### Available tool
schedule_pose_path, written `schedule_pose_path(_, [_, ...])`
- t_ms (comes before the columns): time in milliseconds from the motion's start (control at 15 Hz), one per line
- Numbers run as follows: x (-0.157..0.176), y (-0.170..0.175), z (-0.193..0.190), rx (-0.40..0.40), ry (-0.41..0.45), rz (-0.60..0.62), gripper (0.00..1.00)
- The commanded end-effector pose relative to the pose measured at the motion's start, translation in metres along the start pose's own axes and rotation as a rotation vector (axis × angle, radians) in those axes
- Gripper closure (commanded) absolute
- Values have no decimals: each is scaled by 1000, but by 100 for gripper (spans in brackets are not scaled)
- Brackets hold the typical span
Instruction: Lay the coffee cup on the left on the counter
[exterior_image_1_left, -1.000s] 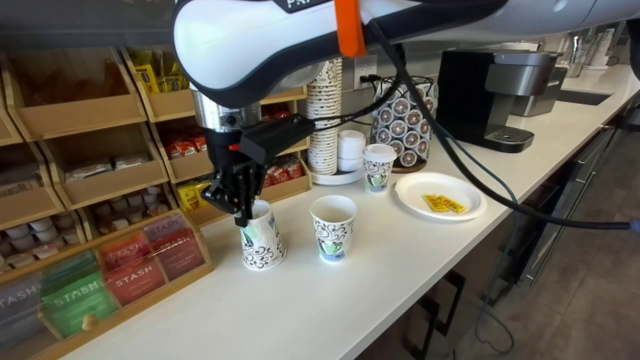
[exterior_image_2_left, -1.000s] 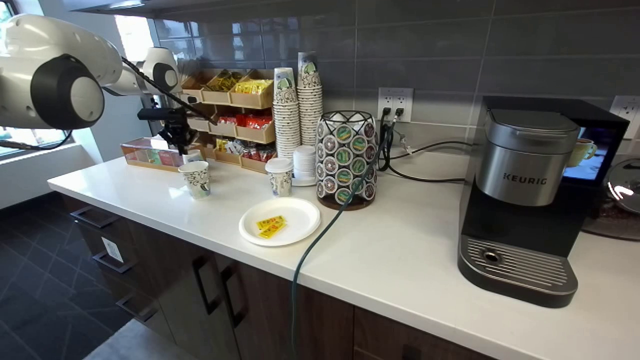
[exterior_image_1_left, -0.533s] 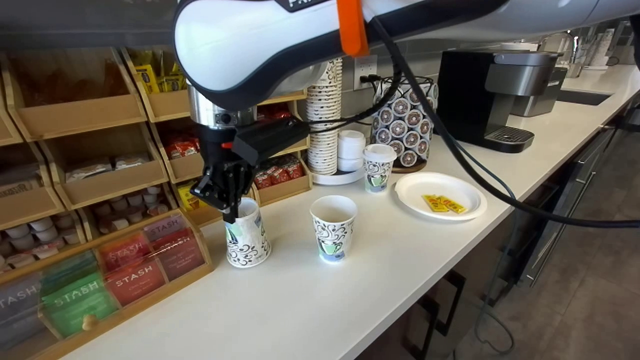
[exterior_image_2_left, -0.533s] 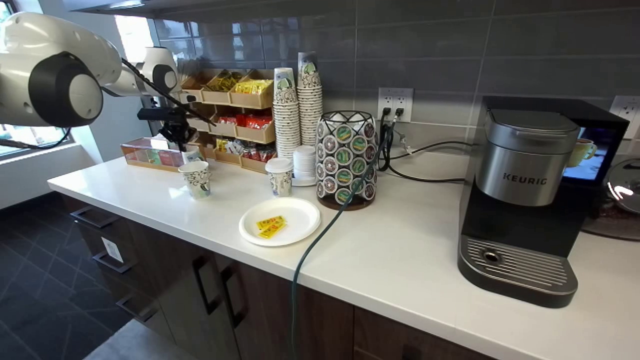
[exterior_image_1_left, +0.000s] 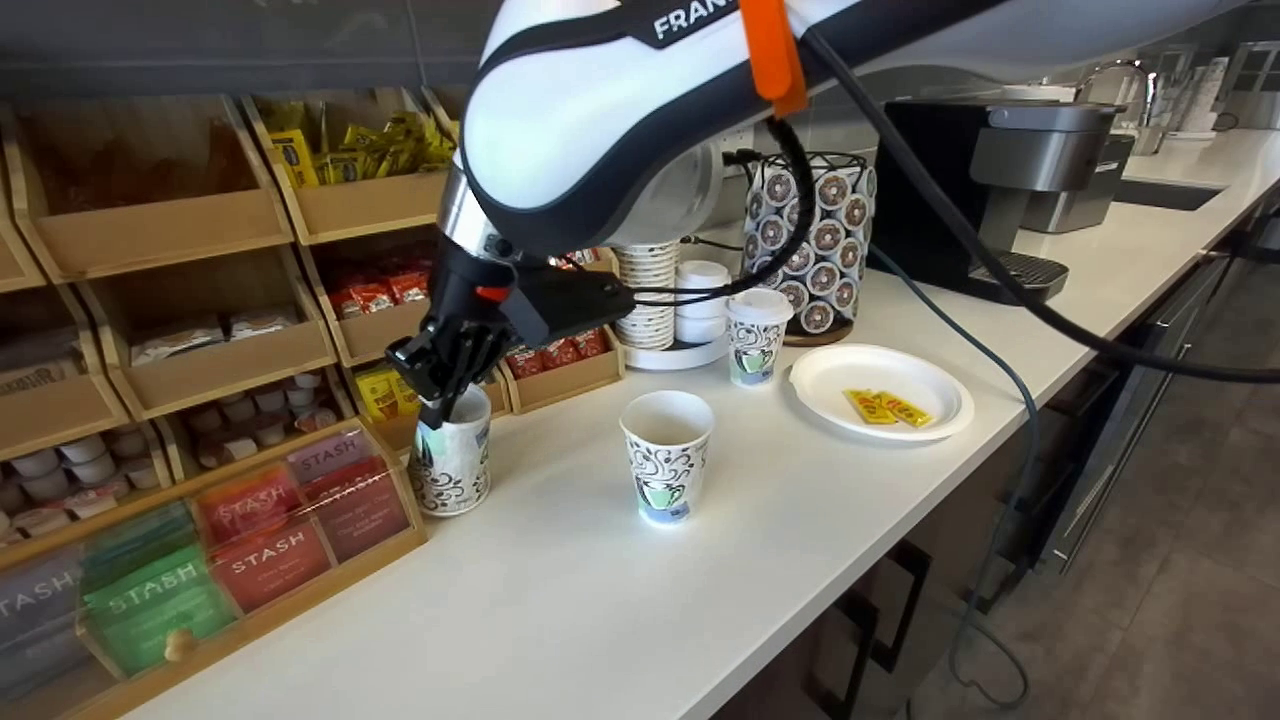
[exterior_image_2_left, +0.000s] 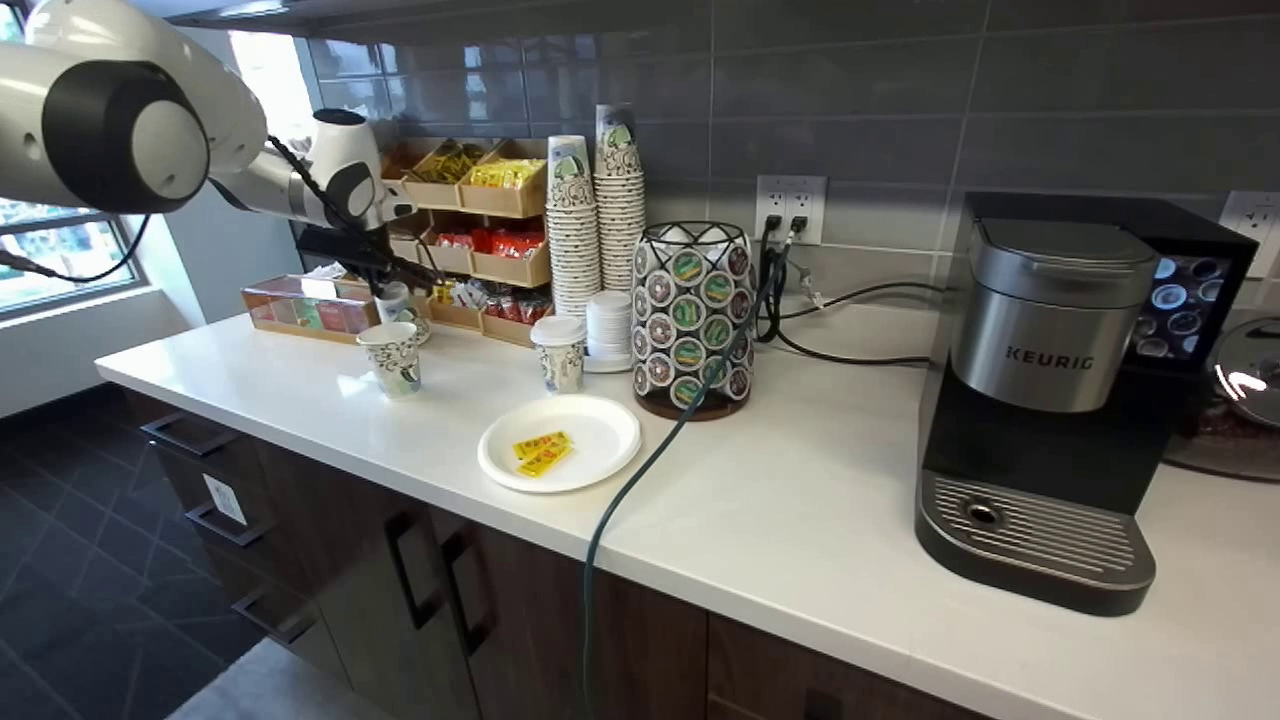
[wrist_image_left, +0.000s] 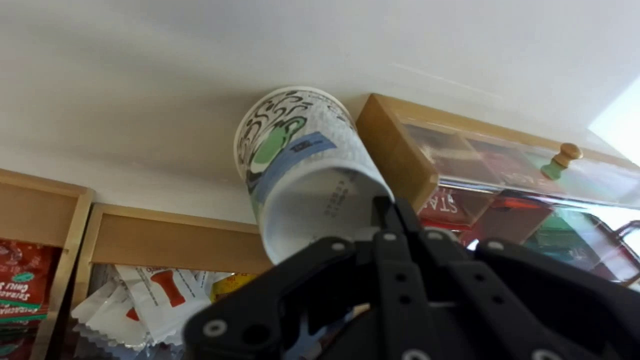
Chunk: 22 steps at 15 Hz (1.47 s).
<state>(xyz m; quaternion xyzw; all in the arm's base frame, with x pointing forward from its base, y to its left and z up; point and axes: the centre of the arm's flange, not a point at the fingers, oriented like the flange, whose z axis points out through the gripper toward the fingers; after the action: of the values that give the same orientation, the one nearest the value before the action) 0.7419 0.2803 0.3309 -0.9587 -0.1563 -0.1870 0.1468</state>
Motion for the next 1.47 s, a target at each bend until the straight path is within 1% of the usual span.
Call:
schedule_pose_path(0, [-77, 11, -23, 92, 7, 48, 99])
schedule_pose_path(67, [-81, 11, -27, 110, 19, 53, 99])
schedule_pose_path(200, [-94, 9, -30, 148, 16, 66, 99])
schedule_pose_path(467, [-125, 1, -39, 184, 2, 99, 99])
schedule_pose_path(733, [-155, -19, -39, 208, 34, 200, 99])
schedule_pose_path(933, [-180, -31, -32, 192, 100, 276, 99])
schedule_pose_path(1000, [-187, -36, -30, 189, 133, 287, 99])
schedule_pose_path(1200, [-207, -49, -25, 140, 211, 302, 99])
schedule_pose_path(1333, [-219, -56, -21, 74, 233, 295, 99])
schedule_pose_path(1400, [-224, -57, -18, 42, 239, 266, 99])
